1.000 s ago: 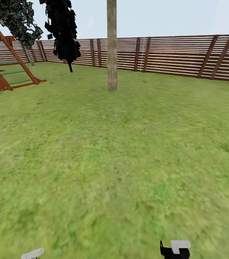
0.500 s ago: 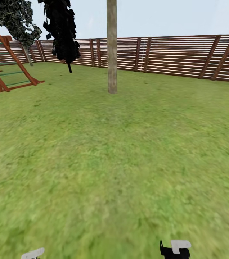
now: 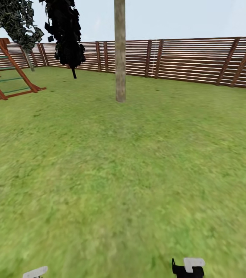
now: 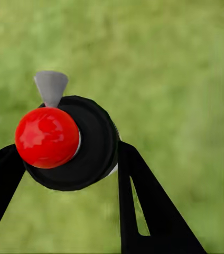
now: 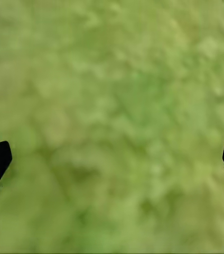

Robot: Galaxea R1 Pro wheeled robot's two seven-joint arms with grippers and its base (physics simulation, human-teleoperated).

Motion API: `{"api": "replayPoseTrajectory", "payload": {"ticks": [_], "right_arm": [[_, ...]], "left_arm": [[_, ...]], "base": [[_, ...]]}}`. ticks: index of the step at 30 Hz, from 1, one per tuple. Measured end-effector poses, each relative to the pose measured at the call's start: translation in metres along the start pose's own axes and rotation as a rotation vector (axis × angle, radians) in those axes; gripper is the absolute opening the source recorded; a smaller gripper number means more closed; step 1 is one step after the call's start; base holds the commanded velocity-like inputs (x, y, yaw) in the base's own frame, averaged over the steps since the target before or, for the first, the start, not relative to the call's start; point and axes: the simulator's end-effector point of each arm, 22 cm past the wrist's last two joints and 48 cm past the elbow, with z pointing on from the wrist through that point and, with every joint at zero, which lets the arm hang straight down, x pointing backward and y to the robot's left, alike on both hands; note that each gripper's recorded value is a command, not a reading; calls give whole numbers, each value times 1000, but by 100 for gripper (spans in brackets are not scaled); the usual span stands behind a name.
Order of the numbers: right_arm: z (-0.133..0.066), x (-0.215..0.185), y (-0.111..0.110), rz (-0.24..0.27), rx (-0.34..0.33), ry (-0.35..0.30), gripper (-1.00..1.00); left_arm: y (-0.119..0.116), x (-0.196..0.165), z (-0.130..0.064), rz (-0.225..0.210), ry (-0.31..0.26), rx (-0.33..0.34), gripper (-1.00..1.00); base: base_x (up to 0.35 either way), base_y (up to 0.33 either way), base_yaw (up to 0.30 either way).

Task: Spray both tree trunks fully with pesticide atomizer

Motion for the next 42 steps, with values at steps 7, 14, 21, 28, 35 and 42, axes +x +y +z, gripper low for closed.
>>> {"api": "replayPoseTrajectory", "payload": {"ticks": [7,14,21,28,35,42], "right_arm": [[0,0,0,0,0,1,100],[0,0,0,0,0,1,100],[0,0,0,0,0,1,100],[0,0,0,0,0,1,100],[0,0,0,0,0,1,100],[0,0,0,0,0,1,100]], "left_arm": [[0,0,0,0,2,0,-100],[0,0,0,0,0,0,-100],[0,0,0,0,0,0,-100],[0,0,0,0,0,0,-100],[0,0,0,0,0,0,-100],[0,0,0,0,0,0,-100]], "base": [[336,0,0],[336,0,0],[336,0,0],[336,0,0],[336,0,0],[336,0,0]]}}
